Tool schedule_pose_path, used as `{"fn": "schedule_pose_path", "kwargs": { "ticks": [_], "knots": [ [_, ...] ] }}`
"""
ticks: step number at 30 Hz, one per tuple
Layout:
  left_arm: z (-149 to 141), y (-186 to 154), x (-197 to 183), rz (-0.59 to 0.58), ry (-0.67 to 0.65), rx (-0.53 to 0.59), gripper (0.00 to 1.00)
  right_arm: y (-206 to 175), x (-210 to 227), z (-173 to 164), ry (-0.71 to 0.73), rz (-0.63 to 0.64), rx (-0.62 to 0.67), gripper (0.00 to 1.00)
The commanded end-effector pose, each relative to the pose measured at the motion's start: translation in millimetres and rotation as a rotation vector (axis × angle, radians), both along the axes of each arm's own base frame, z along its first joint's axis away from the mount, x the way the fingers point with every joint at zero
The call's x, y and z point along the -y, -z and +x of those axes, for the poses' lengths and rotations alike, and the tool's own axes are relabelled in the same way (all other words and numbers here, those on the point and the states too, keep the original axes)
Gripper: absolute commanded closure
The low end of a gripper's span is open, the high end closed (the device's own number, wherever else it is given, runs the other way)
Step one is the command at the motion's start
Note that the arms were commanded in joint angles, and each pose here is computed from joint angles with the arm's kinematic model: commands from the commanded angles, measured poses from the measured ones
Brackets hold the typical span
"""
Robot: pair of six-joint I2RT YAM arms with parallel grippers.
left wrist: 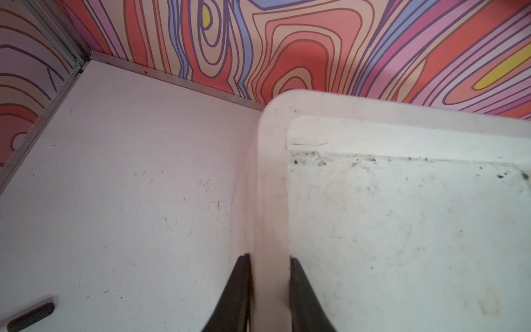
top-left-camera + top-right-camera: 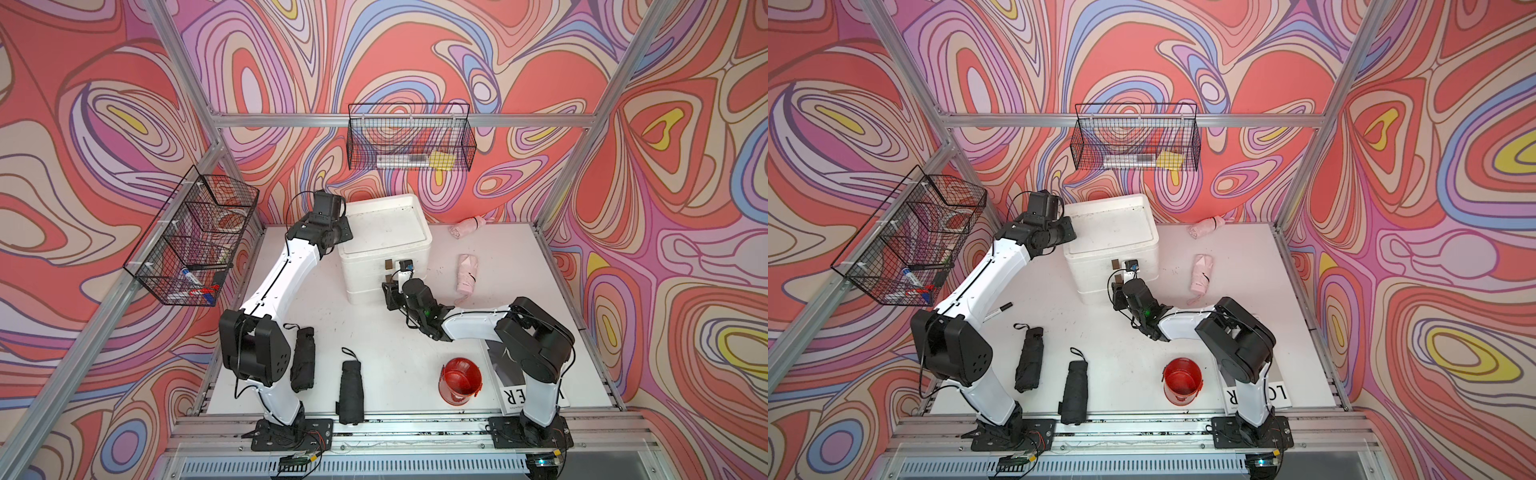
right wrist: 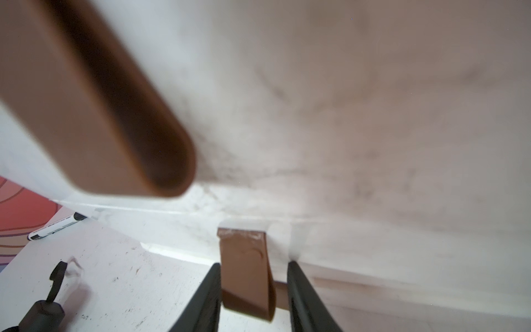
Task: Place the umbrella in the drawer by color
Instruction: Open the drawer in the storage box.
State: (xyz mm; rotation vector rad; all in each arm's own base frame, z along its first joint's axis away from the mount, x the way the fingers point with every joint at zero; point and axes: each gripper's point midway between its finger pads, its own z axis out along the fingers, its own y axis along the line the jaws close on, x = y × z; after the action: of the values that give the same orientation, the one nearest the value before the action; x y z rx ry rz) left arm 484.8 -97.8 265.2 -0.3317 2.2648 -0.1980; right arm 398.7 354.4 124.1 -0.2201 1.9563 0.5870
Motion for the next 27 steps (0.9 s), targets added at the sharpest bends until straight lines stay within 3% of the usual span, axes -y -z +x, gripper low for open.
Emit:
{"fn": "schedule_pose_path", "kwargs": {
  "ticks": [1, 3, 5, 6, 7, 9, 20, 24, 27],
  "knots": [
    [-25.0, -0.9, 43.8, -0.17, 0.137, -0.067, 0.81, -44.4, 2.5, 16.9, 0.049, 0.064, 0.103, 0.62],
    [-25.0, -1.7, 44.5, -0.174, 0.141, -0.066, 0.82, -47.4, 0.3, 18.0, 0.043, 0.064, 0.104, 0.68],
    [-25.3, -1.8, 45.6, -0.179, 0.144, -0.067, 0.82, -50.9, -0.9, 16.8, 0.033, 0.068, 0.11, 0.83],
    [-24.9, -2.3, 45.8, -0.18, 0.145, -0.065, 0.82, -52.7, -1.1, 14.8, 0.022, 0.074, 0.113, 0.95],
    [-25.0, -3.2, 45.8, -0.18, 0.146, -0.062, 0.82, -52.7, -1.9, 12.5, 0.01, 0.076, 0.114, 1.0],
    [-24.2, -4.3, 46.3, -0.174, 0.156, -0.059, 0.78, -51.9, -3.1, 8.5, -0.012, 0.076, 0.111, 1.0],
    [-38.7, -55.5, 38.9, -0.141, 0.218, 0.061, 0.31, -39.4, 12.3, -11.4, -0.032, 0.032, 0.077, 1.0],
    [-64.8, -76.3, 33.1, -0.12, 0.249, 0.088, 0.25, -42.1, 19.8, -20.8, -0.045, 0.01, 0.072, 1.0],
    [-96.3, -70.6, 27.0, -0.123, 0.255, 0.075, 0.21, -40.3, 25.3, -26.9, -0.047, 0.009, 0.067, 1.0]
  ]
}}
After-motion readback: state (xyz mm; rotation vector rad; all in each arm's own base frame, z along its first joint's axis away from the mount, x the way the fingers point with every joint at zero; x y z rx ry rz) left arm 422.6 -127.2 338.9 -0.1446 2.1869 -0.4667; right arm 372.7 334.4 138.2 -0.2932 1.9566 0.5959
